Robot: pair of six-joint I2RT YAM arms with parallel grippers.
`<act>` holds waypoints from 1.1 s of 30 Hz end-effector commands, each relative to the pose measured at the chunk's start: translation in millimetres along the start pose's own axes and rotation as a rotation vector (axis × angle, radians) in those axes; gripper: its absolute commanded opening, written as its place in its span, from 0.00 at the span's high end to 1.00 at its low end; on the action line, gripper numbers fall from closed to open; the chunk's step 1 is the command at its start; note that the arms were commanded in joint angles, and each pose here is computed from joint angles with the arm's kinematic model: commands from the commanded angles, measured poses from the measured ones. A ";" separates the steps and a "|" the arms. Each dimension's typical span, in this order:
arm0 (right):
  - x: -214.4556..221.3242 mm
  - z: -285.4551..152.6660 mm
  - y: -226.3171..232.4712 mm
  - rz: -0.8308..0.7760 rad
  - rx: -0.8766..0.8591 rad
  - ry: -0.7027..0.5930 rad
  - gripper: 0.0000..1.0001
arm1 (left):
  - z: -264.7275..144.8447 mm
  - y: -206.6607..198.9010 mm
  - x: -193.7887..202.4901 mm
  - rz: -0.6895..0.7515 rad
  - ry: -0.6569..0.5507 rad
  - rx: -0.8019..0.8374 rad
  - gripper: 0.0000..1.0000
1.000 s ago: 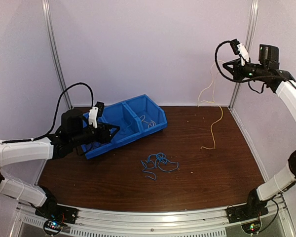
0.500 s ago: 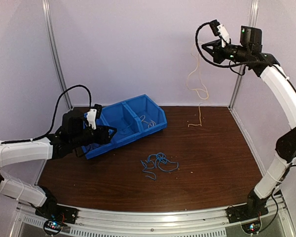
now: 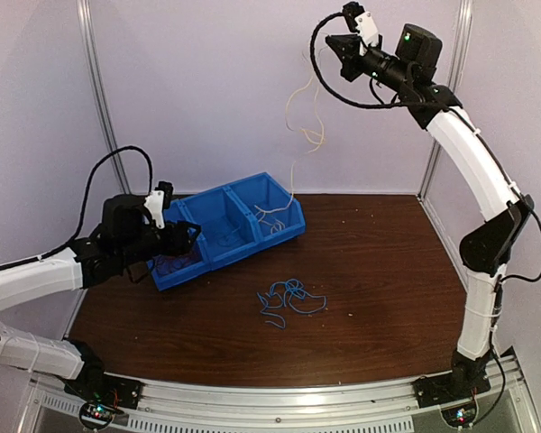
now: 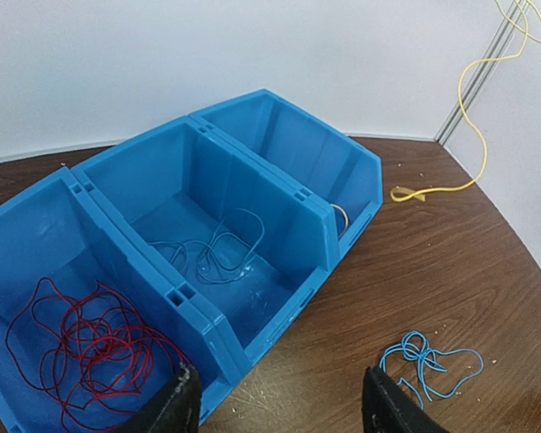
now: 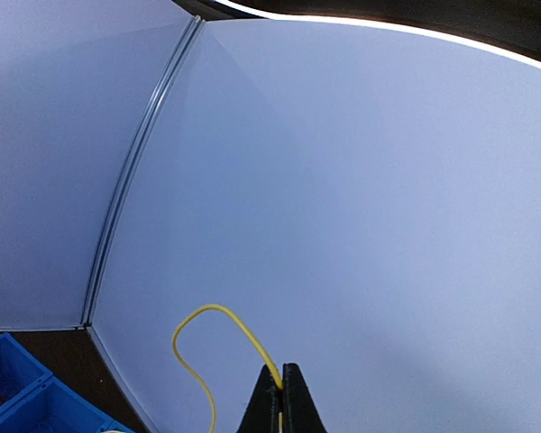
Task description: Untangle the cables
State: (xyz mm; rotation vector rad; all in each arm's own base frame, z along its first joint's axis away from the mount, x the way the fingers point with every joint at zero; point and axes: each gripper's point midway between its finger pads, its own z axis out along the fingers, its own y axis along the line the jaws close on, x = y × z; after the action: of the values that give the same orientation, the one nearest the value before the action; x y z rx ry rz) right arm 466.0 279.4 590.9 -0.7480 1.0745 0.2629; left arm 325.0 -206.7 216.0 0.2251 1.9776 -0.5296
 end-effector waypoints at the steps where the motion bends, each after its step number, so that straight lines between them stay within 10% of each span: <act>1: -44.8 10.7 9.0 -0.077 0.063 -0.173 1.00 | -9.0 7.9 -5.4 -0.025 -0.031 -0.032 0.37; 14: 95.2 79.6 71.8 -0.072 0.033 -0.010 1.00 | -26.6 10.5 5.4 -0.065 -0.046 -0.012 0.37; 22: 106.5 89.0 92.8 -0.088 0.021 -0.014 1.00 | -30.9 14.1 14.6 -0.078 -0.046 -0.013 0.37; 33: 211.6 82.4 150.6 0.026 -0.148 0.267 1.00 | -28.8 13.1 35.6 -0.117 -0.024 0.025 0.37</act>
State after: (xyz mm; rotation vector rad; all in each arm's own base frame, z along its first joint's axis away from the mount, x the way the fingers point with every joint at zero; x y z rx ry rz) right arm 545.4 405.8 407.1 -0.8676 1.1973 0.2234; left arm 291.7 -184.5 187.7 0.1428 2.0108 -0.5820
